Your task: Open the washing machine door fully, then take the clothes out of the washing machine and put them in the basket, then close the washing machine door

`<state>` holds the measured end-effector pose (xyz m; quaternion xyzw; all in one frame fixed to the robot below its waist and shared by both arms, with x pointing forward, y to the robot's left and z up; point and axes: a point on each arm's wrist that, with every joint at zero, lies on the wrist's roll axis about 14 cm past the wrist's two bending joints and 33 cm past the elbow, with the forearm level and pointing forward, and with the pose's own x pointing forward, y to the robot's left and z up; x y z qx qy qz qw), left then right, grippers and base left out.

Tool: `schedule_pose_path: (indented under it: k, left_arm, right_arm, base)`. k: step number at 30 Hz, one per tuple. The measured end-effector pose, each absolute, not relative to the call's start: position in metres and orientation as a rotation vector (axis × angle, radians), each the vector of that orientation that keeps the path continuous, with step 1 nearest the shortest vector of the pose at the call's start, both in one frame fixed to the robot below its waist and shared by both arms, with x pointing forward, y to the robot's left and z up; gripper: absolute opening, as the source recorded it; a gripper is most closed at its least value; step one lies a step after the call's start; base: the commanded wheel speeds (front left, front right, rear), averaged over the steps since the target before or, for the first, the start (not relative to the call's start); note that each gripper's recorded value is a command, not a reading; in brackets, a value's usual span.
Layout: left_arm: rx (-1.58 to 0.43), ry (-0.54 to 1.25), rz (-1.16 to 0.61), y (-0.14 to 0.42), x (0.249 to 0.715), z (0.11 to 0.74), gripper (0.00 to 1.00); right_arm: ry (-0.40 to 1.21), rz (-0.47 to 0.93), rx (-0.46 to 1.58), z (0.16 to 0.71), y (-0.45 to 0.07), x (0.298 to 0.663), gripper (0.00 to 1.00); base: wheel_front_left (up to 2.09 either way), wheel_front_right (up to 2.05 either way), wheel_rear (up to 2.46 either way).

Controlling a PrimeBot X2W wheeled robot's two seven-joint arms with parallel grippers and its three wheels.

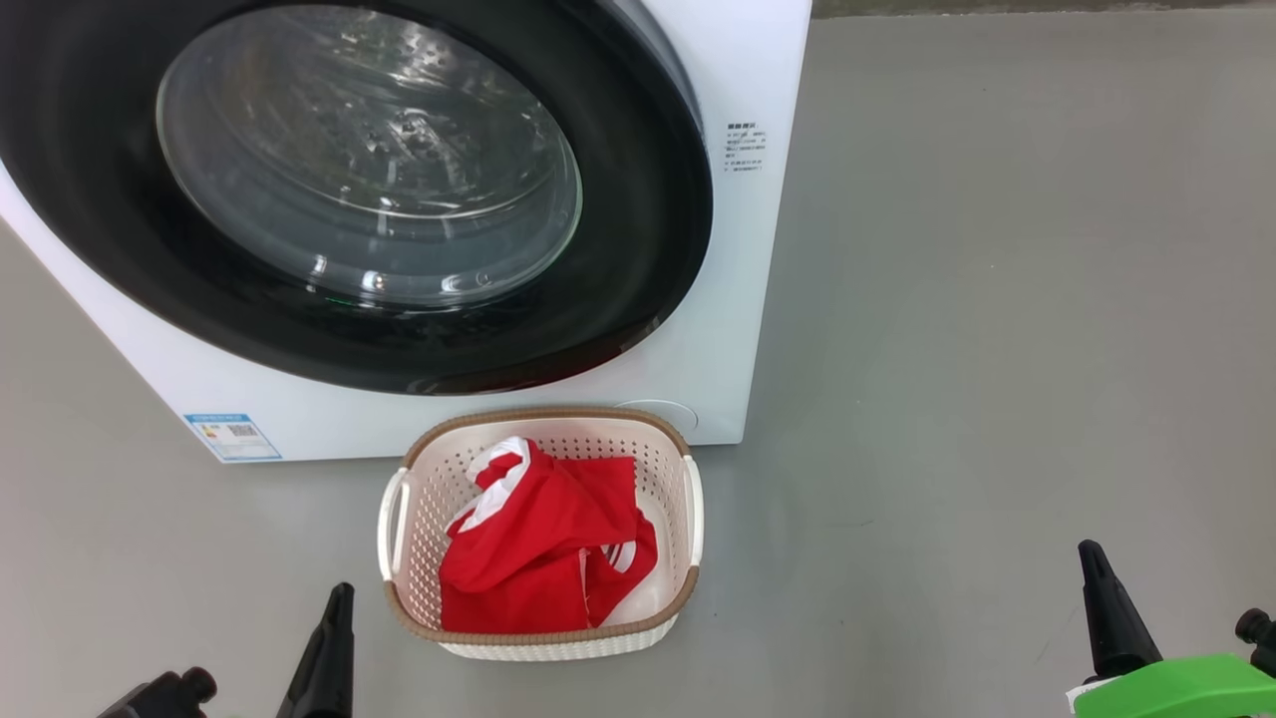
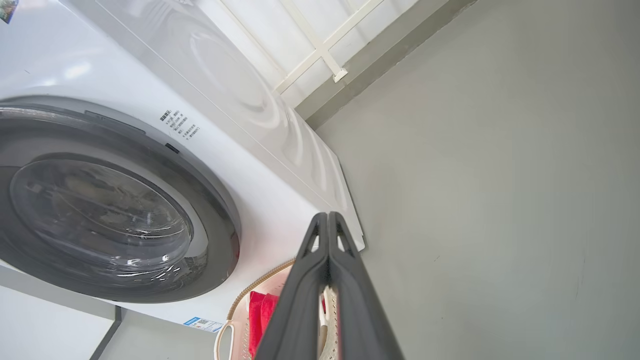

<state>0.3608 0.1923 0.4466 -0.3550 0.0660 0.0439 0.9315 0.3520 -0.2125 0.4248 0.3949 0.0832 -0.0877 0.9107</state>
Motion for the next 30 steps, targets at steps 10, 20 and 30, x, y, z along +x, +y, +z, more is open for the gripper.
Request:
schedule_pose_path:
  k: [10,20,30]
  left_arm:
    - [-0.831,0.135,0.103,0.193,0.362,0.448,0.00]
    - [-0.930,0.135,0.104,0.193,0.364,0.451,0.00]
    - [-1.038,0.128,0.108,0.193,0.367,0.455,0.00]
  right_arm:
    - [0.172,-0.191,0.907,0.426,-0.213,0.351,0.00]
    - [0.152,-0.190,1.002,0.433,-0.212,0.356,0.00]
    - [0.137,-0.187,1.093,0.439,-0.212,0.359,0.00]
  base:
    - [0.00,0.00,0.00]
    - [0.00,0.00,0.00]
    - [0.00,0.00,0.00]
